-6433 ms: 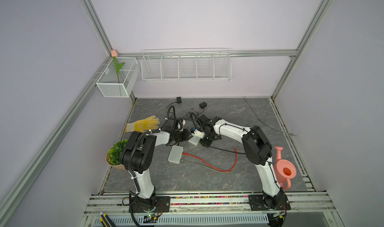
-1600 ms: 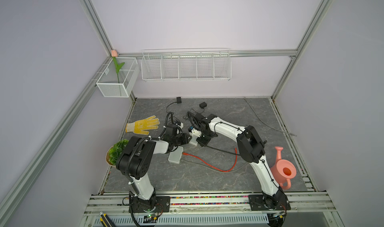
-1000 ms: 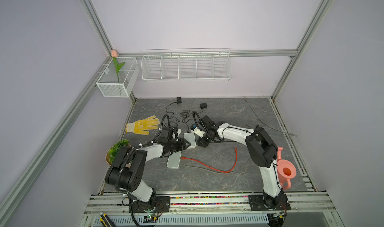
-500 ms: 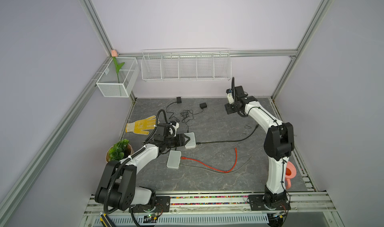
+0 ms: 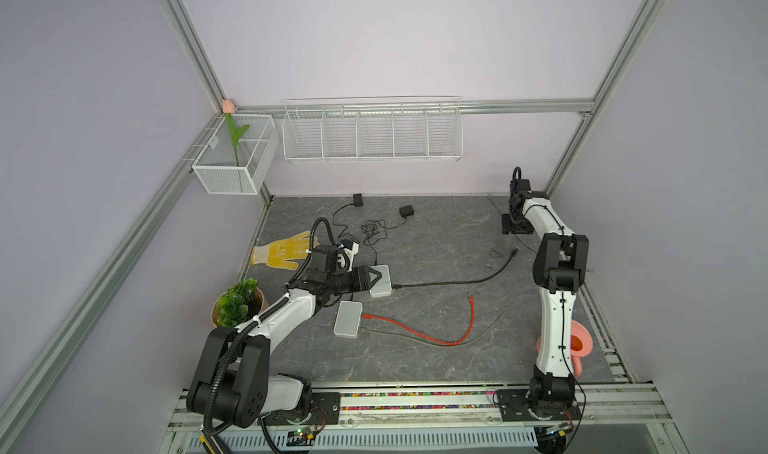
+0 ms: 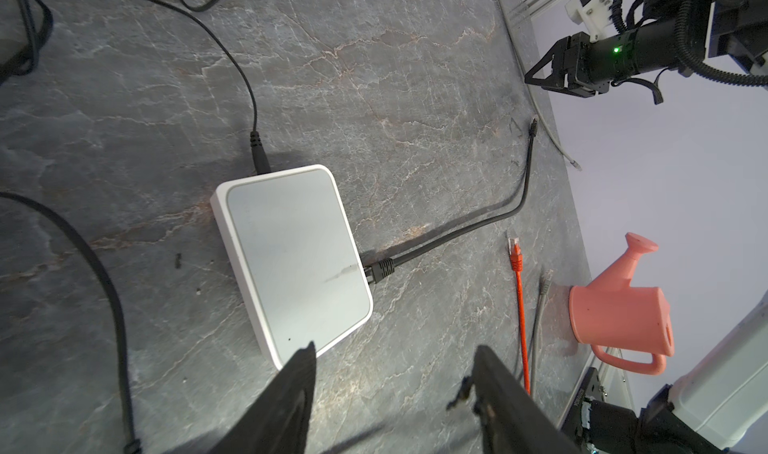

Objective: Insert the plug into the switch port
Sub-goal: 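Raise the right gripper away from the switch toward the far table edge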

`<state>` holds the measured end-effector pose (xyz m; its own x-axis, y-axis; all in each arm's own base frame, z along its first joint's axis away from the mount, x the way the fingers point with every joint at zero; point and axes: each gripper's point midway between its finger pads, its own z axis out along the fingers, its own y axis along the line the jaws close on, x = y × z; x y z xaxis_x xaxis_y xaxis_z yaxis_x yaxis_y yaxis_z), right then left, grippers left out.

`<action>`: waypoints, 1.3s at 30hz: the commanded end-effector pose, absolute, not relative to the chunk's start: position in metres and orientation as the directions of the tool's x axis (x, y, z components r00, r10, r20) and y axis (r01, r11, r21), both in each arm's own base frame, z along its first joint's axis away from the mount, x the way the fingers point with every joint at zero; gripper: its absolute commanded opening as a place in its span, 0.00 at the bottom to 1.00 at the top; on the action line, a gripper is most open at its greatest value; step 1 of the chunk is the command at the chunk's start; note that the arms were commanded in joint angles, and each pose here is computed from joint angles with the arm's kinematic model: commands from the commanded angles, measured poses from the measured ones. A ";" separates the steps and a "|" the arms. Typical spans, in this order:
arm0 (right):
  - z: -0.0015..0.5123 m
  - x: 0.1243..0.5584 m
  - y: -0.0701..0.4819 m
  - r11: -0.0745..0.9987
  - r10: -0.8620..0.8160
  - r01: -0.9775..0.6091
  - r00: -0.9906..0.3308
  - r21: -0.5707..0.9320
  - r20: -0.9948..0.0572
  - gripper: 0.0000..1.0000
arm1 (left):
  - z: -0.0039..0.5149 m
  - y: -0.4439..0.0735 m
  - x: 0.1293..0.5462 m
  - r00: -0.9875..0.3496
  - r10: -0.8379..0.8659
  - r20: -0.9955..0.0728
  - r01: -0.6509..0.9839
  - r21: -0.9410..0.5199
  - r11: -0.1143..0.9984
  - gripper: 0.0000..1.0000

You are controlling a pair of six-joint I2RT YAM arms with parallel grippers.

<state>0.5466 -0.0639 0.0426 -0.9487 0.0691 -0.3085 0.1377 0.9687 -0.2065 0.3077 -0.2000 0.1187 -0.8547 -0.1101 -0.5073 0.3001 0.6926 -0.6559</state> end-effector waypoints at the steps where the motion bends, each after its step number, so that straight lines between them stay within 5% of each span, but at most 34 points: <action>1: 0.064 0.547 -0.067 0.968 0.058 0.132 -0.944 -0.212 -0.323 0.57 | 0.124 -0.203 0.316 -0.848 -0.114 -0.518 0.315 -0.665 0.677 0.60; 9: 0.063 0.544 -0.072 0.960 0.033 0.117 -0.949 -0.255 -0.312 0.50 | 0.129 -0.204 0.316 -0.845 -0.116 -0.522 0.321 -0.668 0.672 0.59; 14: 0.111 0.550 -0.052 0.912 -0.125 0.074 -0.888 -0.404 -0.443 0.50 | 0.131 -0.204 0.316 -0.840 -0.120 -0.529 0.324 -0.668 0.670 0.59; 18: 0.144 0.556 0.003 0.928 -0.239 -0.026 -0.808 -0.372 -0.539 0.52 | 0.133 -0.204 0.315 -0.836 -0.121 -0.535 0.331 -0.668 0.666 0.58; 22: 0.119 0.565 0.051 0.954 -0.267 -0.154 -0.826 -0.256 -0.497 0.56 | 0.128 -0.205 0.315 -0.840 -0.118 -0.529 0.328 -0.669 0.667 0.58; 28: 0.066 0.577 0.027 0.950 -0.195 -0.075 -0.900 -0.302 -0.390 0.56 | 0.128 -0.203 0.310 -0.839 -0.109 -0.533 0.335 -0.664 0.669 0.58; 39: 0.060 0.582 -0.034 0.959 -0.084 0.033 -0.915 -0.282 -0.395 0.59 | 0.125 -0.203 0.313 -0.837 -0.104 -0.537 0.336 -0.656 0.676 0.57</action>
